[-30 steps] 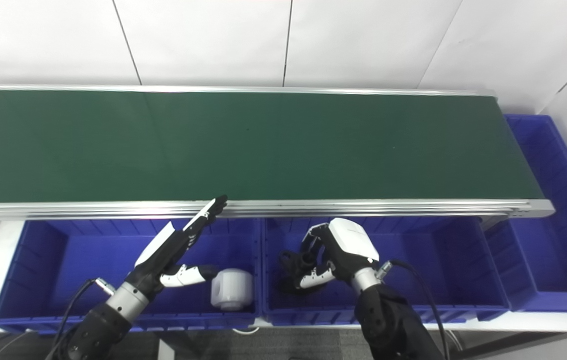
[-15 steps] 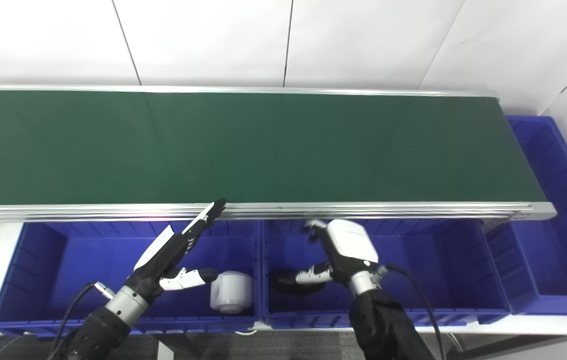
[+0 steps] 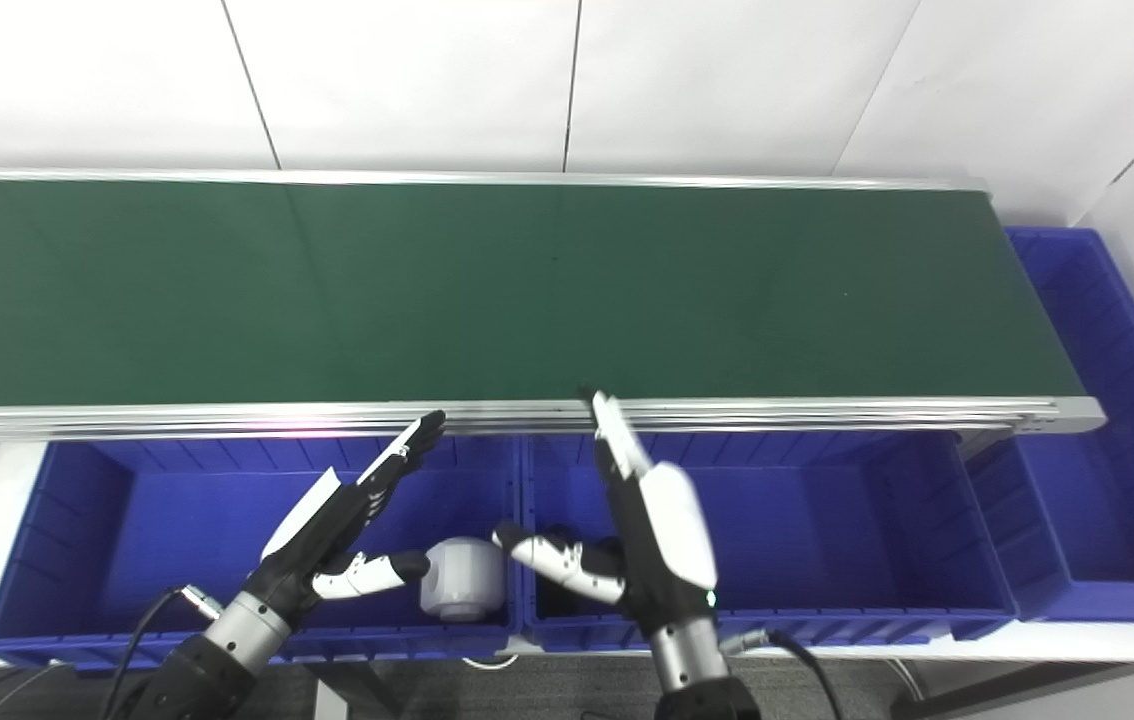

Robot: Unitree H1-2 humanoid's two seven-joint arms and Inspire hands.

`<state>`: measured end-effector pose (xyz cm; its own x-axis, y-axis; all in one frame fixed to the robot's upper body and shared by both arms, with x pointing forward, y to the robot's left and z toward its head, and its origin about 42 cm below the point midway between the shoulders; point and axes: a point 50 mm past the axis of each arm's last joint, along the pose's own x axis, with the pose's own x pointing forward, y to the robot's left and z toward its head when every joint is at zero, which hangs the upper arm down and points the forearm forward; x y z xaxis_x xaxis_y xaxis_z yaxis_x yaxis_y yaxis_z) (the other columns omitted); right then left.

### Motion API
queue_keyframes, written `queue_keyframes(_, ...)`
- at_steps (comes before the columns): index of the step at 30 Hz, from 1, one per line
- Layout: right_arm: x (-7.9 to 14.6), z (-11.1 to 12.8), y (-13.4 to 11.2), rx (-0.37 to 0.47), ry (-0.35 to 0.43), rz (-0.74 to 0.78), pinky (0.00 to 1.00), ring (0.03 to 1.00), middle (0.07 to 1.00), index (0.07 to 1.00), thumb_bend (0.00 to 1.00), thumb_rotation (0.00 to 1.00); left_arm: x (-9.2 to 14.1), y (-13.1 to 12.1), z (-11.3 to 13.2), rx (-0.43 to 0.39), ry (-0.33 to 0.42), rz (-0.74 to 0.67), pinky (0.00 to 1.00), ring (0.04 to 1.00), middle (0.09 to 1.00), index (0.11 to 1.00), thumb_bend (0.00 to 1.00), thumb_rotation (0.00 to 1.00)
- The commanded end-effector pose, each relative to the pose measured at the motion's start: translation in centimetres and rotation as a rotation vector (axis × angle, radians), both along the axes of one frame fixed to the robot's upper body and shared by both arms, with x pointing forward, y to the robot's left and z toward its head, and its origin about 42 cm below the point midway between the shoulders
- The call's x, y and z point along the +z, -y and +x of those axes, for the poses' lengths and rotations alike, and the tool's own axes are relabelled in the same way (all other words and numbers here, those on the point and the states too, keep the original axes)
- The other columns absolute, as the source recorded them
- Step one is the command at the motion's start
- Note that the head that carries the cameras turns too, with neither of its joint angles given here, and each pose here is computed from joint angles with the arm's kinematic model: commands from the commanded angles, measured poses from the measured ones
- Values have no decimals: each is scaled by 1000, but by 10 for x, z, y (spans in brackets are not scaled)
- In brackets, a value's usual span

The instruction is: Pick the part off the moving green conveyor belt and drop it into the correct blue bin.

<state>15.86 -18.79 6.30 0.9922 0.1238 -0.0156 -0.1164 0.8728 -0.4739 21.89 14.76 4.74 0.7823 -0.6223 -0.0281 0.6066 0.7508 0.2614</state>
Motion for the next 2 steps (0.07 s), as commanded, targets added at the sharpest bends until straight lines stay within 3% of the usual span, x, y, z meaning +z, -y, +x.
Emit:
queue_keyframes(1,6,1,1,34,84,71,903,963,991,1000,764,827,3,1,1,16,53,-22,1000,1000,1000,1000,711,762)
queue_keyframes(2,2,0,2,39,76,86,897,962,992,1000,776,837,1,2,0,19,54,-24,1000,1000,1000,1000,710,761)
